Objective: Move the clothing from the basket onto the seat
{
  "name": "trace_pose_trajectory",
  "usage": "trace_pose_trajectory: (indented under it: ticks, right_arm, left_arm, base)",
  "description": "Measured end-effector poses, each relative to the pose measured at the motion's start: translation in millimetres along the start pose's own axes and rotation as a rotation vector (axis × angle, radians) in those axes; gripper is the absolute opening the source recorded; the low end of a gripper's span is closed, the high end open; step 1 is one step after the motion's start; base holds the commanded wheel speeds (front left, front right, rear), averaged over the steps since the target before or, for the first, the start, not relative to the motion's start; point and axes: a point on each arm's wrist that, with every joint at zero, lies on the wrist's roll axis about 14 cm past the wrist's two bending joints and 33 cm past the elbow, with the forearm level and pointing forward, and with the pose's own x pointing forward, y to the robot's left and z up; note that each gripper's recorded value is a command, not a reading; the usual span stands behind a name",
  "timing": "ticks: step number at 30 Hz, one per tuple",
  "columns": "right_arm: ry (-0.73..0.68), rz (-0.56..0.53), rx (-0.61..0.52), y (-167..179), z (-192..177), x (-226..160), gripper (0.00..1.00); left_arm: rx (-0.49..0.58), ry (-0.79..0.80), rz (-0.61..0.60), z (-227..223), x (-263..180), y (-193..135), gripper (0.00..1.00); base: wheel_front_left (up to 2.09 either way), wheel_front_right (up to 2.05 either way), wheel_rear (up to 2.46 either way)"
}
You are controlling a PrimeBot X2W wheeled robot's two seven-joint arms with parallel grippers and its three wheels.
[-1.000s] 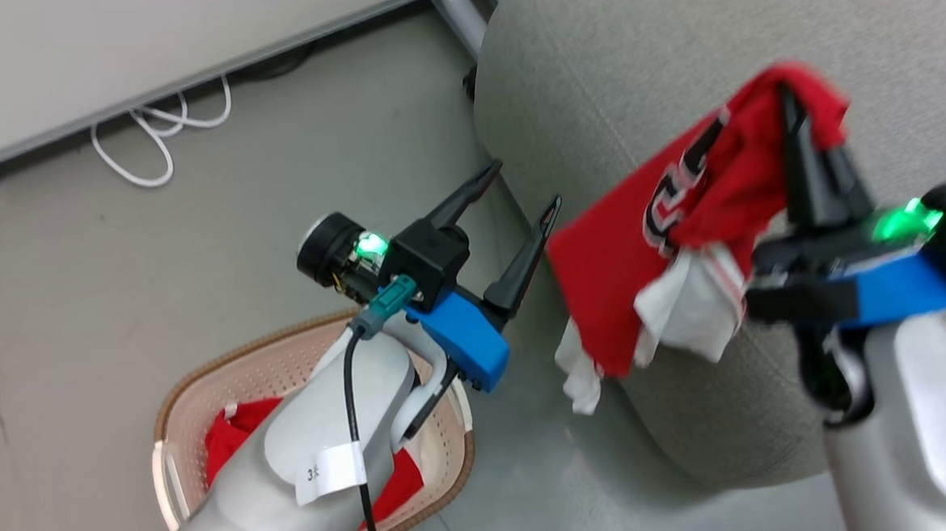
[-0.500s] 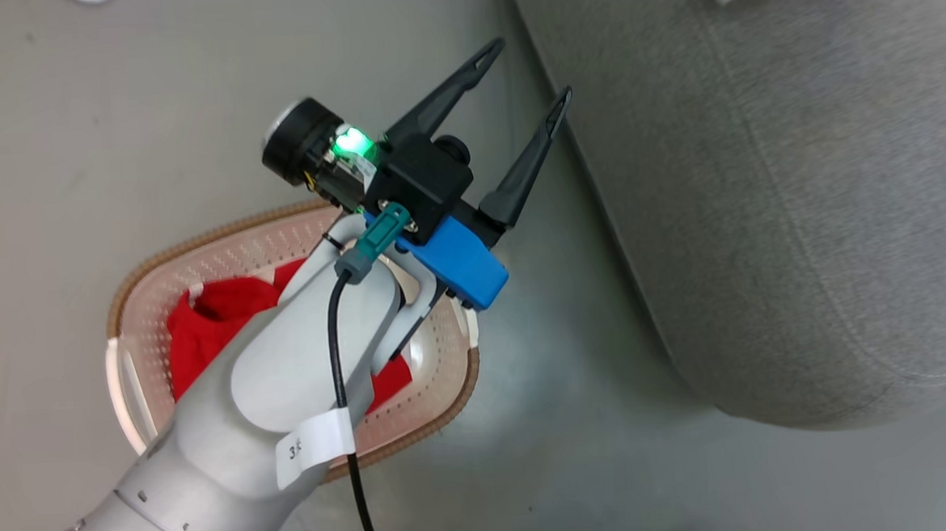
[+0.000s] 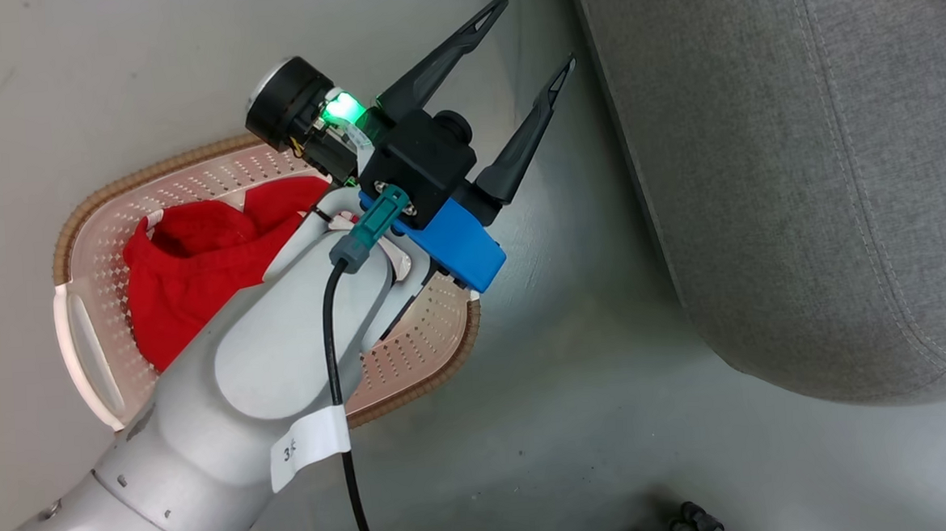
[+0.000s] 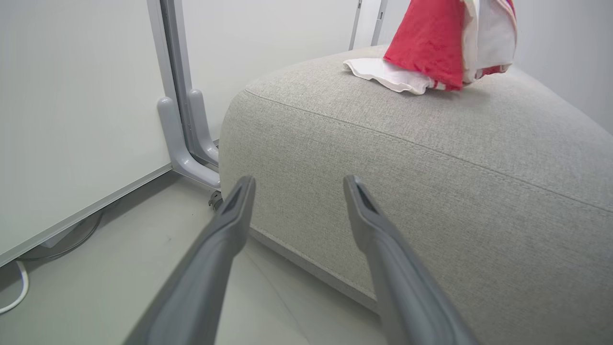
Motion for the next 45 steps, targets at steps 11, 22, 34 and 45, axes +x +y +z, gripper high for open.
trace_pose_trajectory:
  ticks: [11, 22, 34, 45]
  right_arm:
    - [0.406, 0.028, 0.035, 30.6, -132.2, -72.9, 0.00]
    - [0.472, 0.006, 0.074, 27.4, -140.1, -98.3, 1.00]
    - [0.446, -0.025, 0.057, -4.1, -88.2, -154.7, 1.00]
    - [0.230, 0.089, 0.182, 29.8, 13.6, -165.5, 1.00]
  left_arm:
    - [0.008, 0.004, 0.020, -5.4, -4.3, 12.3, 1.00]
    - [0.025, -0.015, 0.029, 7.4, -6.4, 10.4, 1.00]
    - [0.026, -0.085, 0.093, 61.1, -22.0, -5.4, 1.00]
    - [0.043, -0.192, 0.290, 123.9, -79.1, -2.5, 1.00]
  base:
    - [0.00, 0.00, 0.00]
    - [0.00, 0.00, 0.00]
    - [0.00, 0.00, 0.00]
    - [0.00, 0.00, 0.00]
